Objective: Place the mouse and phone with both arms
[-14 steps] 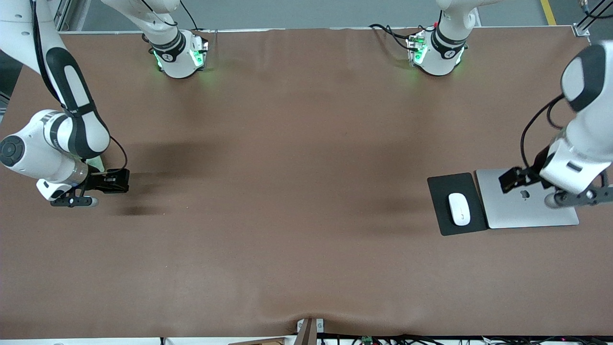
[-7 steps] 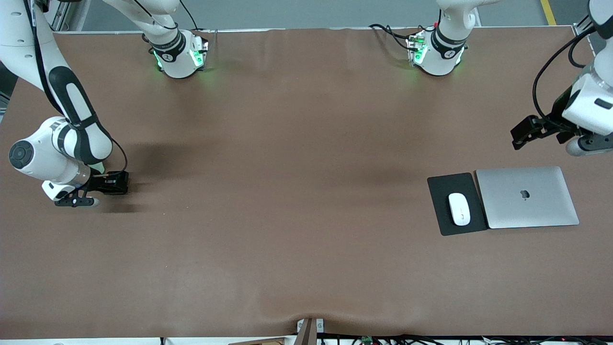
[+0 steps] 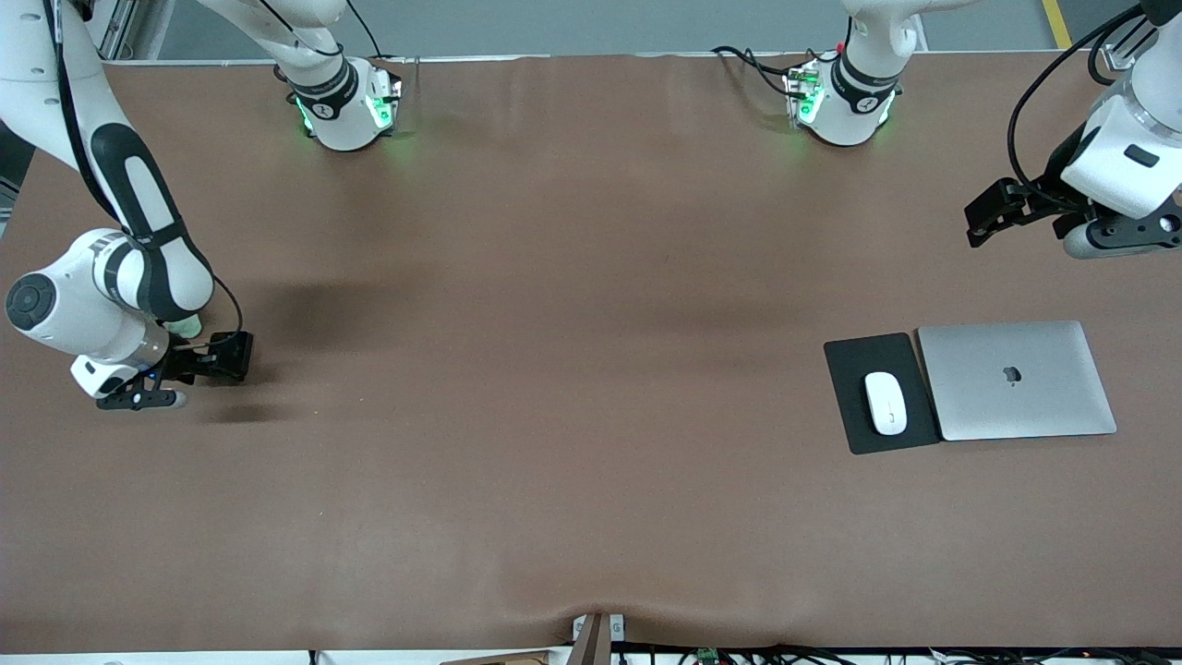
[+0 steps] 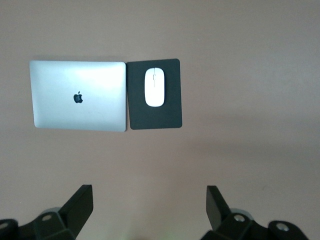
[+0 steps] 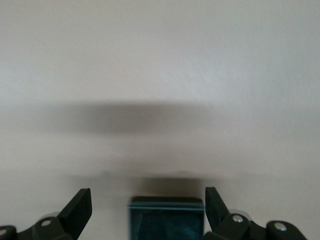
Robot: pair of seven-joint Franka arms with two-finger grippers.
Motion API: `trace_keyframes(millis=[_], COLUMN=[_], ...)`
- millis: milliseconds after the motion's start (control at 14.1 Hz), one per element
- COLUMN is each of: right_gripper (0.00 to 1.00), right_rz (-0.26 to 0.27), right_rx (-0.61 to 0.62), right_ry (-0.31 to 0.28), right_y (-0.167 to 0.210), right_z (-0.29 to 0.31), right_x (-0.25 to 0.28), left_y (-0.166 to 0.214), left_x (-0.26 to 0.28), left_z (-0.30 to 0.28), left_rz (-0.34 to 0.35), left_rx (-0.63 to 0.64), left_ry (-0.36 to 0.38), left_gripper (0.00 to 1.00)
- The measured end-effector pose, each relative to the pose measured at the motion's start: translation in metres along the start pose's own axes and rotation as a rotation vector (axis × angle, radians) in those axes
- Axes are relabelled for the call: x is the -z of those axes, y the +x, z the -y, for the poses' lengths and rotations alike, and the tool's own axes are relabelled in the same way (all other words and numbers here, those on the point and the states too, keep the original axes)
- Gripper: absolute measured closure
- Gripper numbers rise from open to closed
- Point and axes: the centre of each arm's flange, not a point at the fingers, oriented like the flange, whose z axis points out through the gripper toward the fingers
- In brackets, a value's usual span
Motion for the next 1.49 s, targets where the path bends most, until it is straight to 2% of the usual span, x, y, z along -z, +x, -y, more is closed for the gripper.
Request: trace_keyframes(millis=[284, 569, 782, 996, 1209, 1493], right_gripper=[0.00, 0.00, 0.00, 0.00, 0.00, 0.00], right_rz=[0.009, 0.058, 0.096, 0.095, 0.127, 0.108], right_rx=[-0.044, -0.095, -0.114, -0.125, -0.116, -0.132], right_ry=[0.019, 0.038, 0.051, 0.055, 0.057, 0.047], right_y=[0.024, 0.024, 0.016, -0.001, -0.021, -0.025], right_z=[0.069, 0.121, 0.135, 0.163, 0.181, 0.169], right_x=[0.056, 0.119, 0.189, 0.259, 0.313, 0.355], left_y=[-0.004, -0.012, -0.016, -0.017, -0.017, -0.022], left_x=[0.007, 0.015, 0.014, 0.013, 0.013, 0.014], left_z=[0.014, 0.010, 0.004, 0.003, 0.004, 0.004], left_rz=[0.002, -0.002, 0.017, 0.023, 0.026, 0.046], left_rx=[-0.001, -0.012, -0.025, -0.026, -0.026, -0.025], left_ry=[-0.011, -0.011, -0.006, -0.005, -0.004, 0.001], left_gripper=[0.00, 0.00, 0.00, 0.00, 0.00, 0.00])
